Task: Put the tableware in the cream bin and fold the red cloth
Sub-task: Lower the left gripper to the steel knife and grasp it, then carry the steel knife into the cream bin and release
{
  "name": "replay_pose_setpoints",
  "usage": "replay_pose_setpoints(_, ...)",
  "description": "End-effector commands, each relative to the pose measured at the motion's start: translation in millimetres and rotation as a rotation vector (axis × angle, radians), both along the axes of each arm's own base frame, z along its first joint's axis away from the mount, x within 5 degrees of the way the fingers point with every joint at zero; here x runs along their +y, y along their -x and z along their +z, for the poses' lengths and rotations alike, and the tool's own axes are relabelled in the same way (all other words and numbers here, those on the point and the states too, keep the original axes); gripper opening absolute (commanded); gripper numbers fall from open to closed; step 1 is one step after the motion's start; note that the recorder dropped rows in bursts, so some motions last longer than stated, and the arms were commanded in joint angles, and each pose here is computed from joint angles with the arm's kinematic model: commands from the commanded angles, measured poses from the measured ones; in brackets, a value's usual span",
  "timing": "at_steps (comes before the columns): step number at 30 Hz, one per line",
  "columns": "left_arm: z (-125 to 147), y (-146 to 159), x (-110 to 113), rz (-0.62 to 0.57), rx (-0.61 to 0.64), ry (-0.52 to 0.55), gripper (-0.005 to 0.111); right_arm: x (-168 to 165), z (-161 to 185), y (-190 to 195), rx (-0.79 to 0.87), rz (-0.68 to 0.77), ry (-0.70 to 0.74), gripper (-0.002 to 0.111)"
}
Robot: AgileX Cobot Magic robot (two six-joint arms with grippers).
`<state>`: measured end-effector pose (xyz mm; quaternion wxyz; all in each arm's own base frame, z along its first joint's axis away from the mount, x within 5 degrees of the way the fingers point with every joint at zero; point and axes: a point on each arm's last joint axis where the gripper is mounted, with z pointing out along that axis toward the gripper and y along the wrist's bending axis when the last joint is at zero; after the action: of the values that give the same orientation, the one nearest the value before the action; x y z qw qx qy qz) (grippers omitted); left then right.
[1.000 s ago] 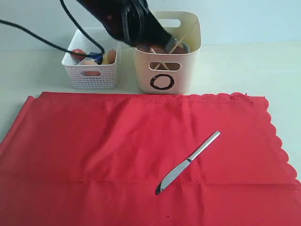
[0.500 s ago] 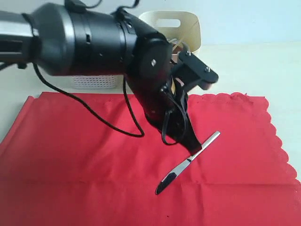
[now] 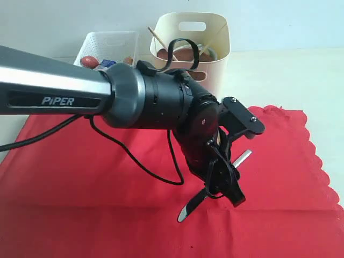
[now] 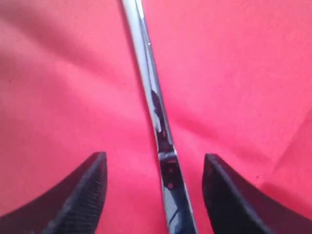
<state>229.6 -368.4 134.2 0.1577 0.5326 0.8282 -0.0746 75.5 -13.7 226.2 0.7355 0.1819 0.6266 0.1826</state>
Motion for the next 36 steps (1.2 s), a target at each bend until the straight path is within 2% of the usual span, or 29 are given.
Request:
replay_pose_setpoints(1, 2.1, 2.8, -15.9, -0.013, -0.020, 0.058, 0.056, -0.4, -0.3, 0.3, -0.006, -0.005, 0.010, 0.000)
replay_pose_setpoints(6, -13.8, 2.3, -20.6, -0.018, -0.006, 0.035, 0.051, -0.4, -0.3, 0.3, -0.006, -0.005, 0.010, 0.000)
replay_pose_setpoints(10, -31.8, 2.6, -20.2, -0.017, 0.014, 0.000, 0.026, -0.4, -0.3, 0.3, -0.006, -0.005, 0.010, 0.000)
replay_pose_setpoints(15, -34.0, 3.0, -19.5, -0.017, 0.021, -0.010, 0.000, -0.4, -0.3, 0.3, -0.006, -0.005, 0.010, 0.000)
replay_pose_setpoints(22, -6.1, 3.9, -18.0, -0.018, 0.002, 0.021, 0.000, -0.4, -0.3, 0.3, -0.006, -0.005, 0.010, 0.000)
replay_pose_setpoints(30, 56.0, -1.3, -7.1, 0.001, -0.064, 0.120, 0.000, -0.4, -0.3, 0.3, -0.006, -0.005, 0.010, 0.000)
replay_pose_setpoints(36, 103.0, -19.9, 16.6, 0.064, -0.131, 0.210, 0.000, -0.4, -0.3, 0.3, -0.006, -0.005, 0.010, 0.000)
